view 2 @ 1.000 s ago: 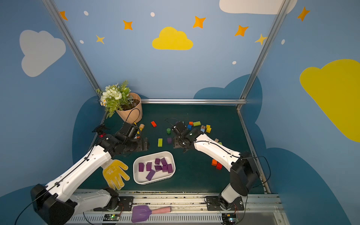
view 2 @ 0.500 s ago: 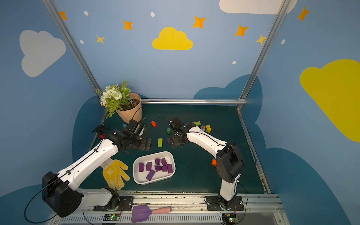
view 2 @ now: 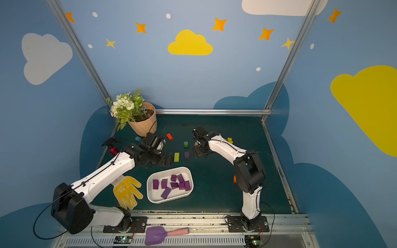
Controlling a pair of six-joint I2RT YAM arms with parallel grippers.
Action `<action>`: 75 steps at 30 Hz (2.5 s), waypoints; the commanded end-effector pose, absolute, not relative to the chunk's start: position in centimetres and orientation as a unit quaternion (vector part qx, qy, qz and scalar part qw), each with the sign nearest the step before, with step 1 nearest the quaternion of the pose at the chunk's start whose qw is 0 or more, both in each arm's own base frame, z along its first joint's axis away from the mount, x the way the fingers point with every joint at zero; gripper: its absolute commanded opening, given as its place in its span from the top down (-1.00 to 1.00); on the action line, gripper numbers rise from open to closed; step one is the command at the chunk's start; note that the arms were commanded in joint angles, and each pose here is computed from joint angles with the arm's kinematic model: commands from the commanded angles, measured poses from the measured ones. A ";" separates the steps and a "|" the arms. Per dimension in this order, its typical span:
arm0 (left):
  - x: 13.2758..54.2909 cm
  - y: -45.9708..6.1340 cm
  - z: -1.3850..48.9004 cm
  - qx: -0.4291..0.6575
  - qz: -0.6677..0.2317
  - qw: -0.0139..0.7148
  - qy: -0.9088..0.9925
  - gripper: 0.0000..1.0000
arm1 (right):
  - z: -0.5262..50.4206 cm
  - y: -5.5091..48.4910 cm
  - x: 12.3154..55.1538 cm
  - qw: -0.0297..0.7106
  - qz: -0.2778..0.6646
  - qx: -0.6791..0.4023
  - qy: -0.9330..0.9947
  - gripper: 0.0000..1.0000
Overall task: Pick purple bricks into the storage bin
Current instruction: Pick up the building block from the center of the board.
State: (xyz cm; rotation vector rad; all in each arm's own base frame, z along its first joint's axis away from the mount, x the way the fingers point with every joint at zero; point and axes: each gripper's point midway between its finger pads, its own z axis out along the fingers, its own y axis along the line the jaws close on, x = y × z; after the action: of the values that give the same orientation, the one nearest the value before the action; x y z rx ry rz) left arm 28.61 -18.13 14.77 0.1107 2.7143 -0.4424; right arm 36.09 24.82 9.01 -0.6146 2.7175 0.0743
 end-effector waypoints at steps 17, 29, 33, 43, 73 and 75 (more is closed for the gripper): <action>28.6 -22.7 16.4 0.102 -0.166 0.237 0.952 -0.99 | 7.2 25.3 40.4 0.174 0.056 -0.246 0.952 -0.66; 27.6 -21.0 17.4 0.109 -0.160 0.285 0.939 -0.99 | 4.9 26.2 41.8 0.160 0.060 -0.252 0.953 -0.66; 27.6 -20.7 18.0 0.116 -0.166 0.310 0.929 -0.99 | 4.1 26.4 42.3 0.155 0.056 -0.258 0.952 -0.66; 27.5 -20.1 18.6 0.126 -0.160 0.335 0.920 -0.99 | 2.3 26.8 42.7 0.139 0.054 -0.268 0.952 -0.63; 27.4 -17.9 18.5 0.077 -0.124 0.327 0.934 -0.99 | 6.2 25.9 39.8 0.143 0.067 -0.255 0.954 -0.13; 27.3 -17.7 18.4 0.068 -0.124 0.324 0.936 -0.99 | 6.6 25.8 39.4 0.144 0.068 -0.252 0.955 -0.13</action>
State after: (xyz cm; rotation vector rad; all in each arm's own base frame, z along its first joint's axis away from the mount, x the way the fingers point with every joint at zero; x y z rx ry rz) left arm 27.41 -18.48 17.69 0.2314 2.4572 -0.3377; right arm 40.29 25.88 4.82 -0.7535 2.7558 0.1719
